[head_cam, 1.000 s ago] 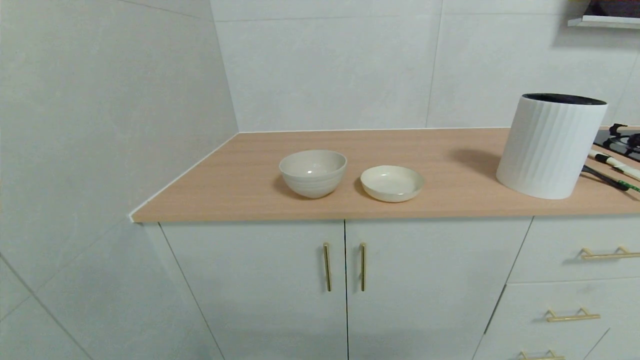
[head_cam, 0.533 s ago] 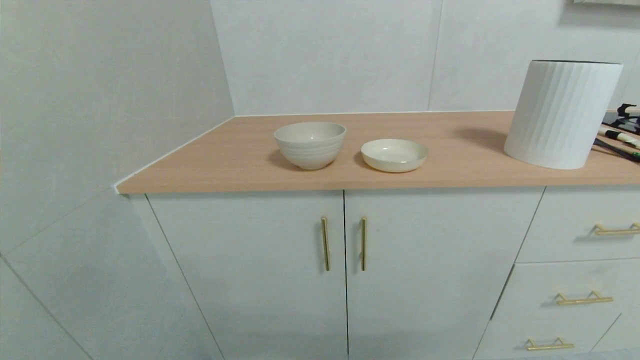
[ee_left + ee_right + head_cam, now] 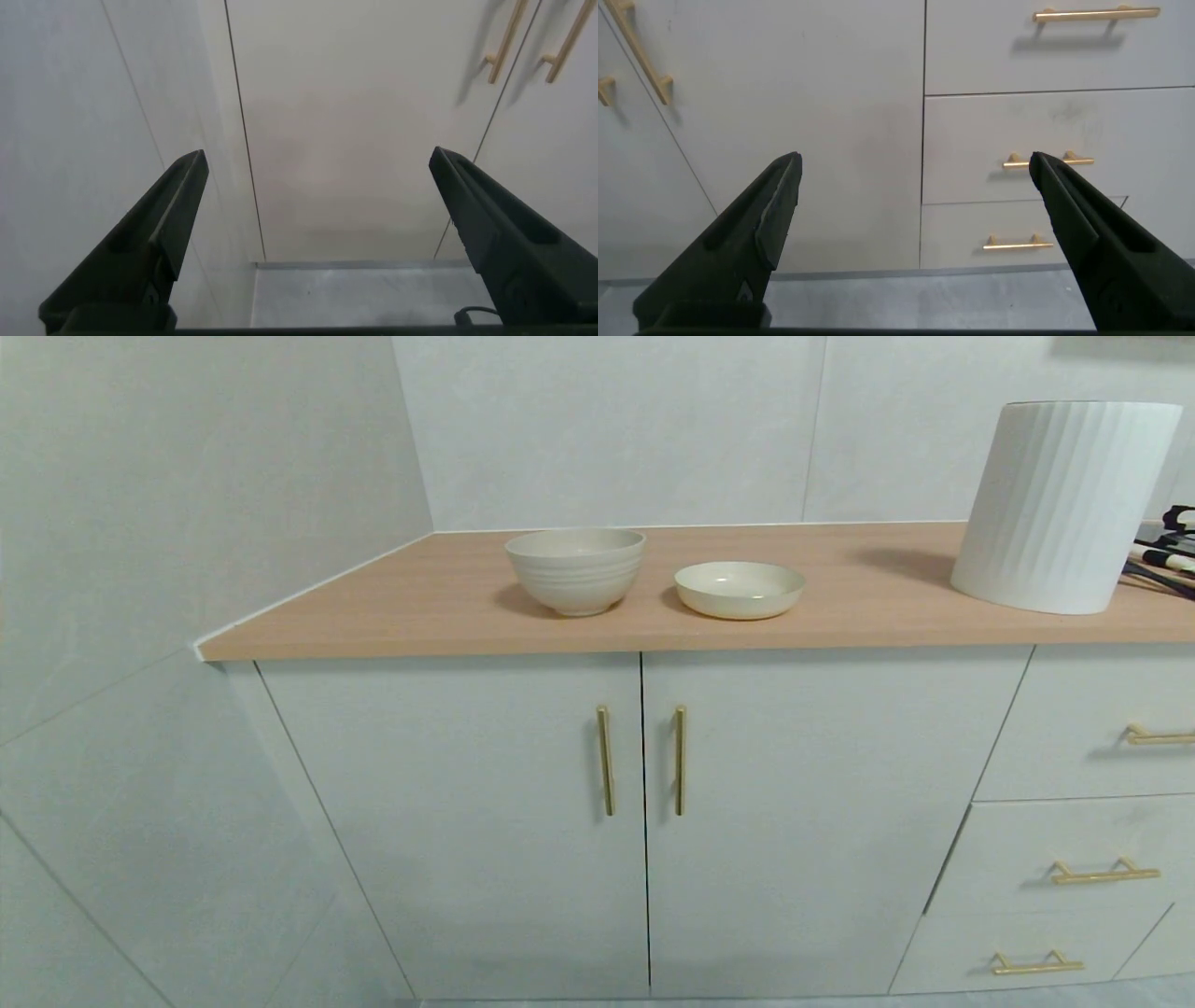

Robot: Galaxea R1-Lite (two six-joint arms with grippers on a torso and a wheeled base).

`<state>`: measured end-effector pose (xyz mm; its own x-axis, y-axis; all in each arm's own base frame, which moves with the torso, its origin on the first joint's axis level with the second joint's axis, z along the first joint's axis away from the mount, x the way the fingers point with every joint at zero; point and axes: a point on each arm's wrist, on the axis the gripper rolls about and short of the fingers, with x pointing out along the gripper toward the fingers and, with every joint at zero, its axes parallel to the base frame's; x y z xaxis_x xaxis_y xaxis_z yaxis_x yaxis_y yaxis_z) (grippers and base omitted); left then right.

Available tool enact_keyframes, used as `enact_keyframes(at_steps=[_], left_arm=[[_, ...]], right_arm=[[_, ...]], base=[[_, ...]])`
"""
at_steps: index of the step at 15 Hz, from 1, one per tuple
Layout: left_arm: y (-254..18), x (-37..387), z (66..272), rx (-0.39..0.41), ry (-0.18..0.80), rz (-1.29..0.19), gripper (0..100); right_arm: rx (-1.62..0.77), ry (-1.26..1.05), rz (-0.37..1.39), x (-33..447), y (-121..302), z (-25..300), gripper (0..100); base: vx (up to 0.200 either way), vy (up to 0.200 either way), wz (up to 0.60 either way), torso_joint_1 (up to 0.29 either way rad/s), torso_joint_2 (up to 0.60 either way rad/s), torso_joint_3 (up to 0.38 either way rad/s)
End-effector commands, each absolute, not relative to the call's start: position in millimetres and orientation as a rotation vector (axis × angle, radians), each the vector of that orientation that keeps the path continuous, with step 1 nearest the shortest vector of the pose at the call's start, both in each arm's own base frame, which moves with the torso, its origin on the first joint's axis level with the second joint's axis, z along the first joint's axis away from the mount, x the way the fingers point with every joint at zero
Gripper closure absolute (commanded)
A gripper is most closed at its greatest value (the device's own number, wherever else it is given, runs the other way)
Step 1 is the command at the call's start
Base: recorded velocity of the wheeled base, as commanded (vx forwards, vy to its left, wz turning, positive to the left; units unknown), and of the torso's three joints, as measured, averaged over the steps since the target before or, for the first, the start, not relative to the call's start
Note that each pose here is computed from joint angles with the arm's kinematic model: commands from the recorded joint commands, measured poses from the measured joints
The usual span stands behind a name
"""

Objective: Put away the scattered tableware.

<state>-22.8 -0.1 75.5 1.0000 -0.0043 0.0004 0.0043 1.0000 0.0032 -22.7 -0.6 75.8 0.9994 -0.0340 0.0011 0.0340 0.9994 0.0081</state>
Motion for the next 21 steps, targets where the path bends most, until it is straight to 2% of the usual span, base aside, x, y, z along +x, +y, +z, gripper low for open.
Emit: enact_keyframes(at_steps=[1, 4, 7, 21], left_arm=[[-0.1, -22.8, 75.5, 0.003, 0.000, -0.005, 0], [-0.1, -22.8, 75.5, 0.003, 0.000, -0.005, 0], [-0.1, -22.8, 75.5, 0.003, 0.000, -0.005, 0], [-0.1, -22.8, 75.5, 0.003, 0.000, -0.005, 0]], right_arm=[[0.008, -0.002, -0.035, -22.7, -0.7, 75.8, 0], [0.008, -0.002, -0.034, -22.7, -0.6, 75.8, 0], [0.008, -0.002, -0.034, -22.7, -0.6, 75.8, 0], [0.006, -0.026, -0.031, -23.8, -0.5, 80.3, 0]], base=[[0.000, 0.000, 0.00, 0.000, 0.00, 0.000], [0.000, 0.000, 0.00, 0.000, 0.00, 0.000], [0.000, 0.200, 0.00, 0.001, 0.00, 0.009], [0.000, 0.000, 0.00, 0.000, 0.00, 0.000]])
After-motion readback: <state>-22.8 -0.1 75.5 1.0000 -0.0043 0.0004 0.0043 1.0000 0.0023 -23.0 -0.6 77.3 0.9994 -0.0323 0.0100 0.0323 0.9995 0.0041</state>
